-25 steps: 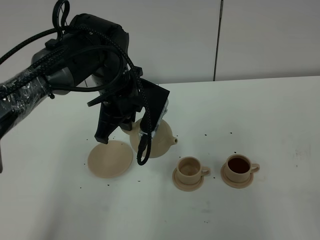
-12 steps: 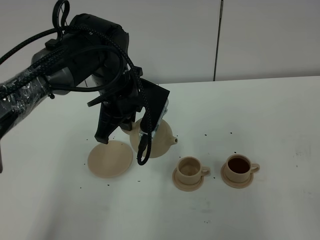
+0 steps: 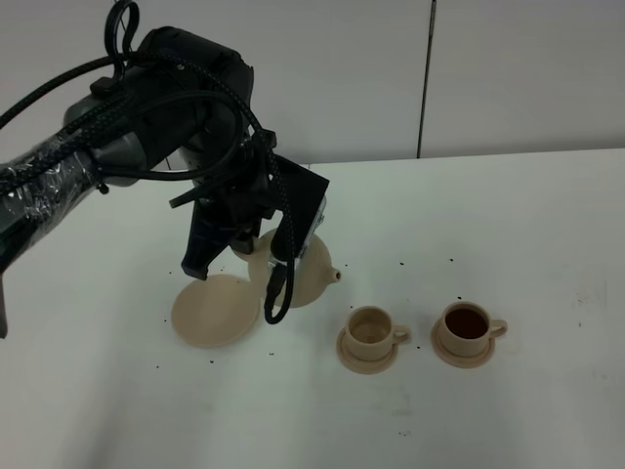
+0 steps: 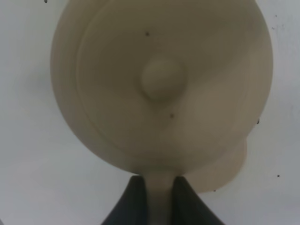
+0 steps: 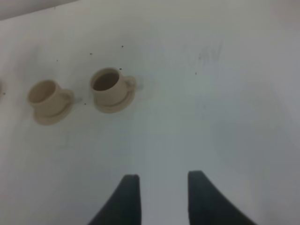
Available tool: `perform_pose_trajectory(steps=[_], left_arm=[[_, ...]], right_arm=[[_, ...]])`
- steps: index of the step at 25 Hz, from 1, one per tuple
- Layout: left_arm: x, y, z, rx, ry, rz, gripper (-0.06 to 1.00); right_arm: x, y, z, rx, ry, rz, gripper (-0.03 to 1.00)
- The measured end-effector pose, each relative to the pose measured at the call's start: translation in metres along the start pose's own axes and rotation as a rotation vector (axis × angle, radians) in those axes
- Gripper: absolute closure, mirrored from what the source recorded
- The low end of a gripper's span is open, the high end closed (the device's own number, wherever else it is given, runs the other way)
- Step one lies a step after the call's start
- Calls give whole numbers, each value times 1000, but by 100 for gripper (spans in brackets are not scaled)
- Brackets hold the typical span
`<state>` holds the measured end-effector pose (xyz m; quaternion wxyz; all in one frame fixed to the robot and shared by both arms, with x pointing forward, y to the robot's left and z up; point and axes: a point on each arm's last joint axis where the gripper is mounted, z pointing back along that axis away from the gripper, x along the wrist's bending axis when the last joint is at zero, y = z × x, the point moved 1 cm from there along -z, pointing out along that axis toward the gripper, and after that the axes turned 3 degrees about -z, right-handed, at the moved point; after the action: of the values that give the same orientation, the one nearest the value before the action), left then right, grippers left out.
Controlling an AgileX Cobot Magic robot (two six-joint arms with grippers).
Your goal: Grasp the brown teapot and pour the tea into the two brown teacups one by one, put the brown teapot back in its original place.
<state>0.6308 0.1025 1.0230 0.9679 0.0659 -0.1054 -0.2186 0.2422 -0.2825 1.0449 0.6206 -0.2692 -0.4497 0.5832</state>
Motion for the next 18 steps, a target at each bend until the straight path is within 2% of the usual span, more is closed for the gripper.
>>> perform_pose_trajectory(steps=[9, 18], left_arm=[[3, -12, -20, 15, 30, -32, 78], [9, -21, -33, 43, 2, -43, 78]], right_arm=[[0, 0, 0, 0, 0, 0, 72], [0, 0, 0, 0, 0, 0, 72]])
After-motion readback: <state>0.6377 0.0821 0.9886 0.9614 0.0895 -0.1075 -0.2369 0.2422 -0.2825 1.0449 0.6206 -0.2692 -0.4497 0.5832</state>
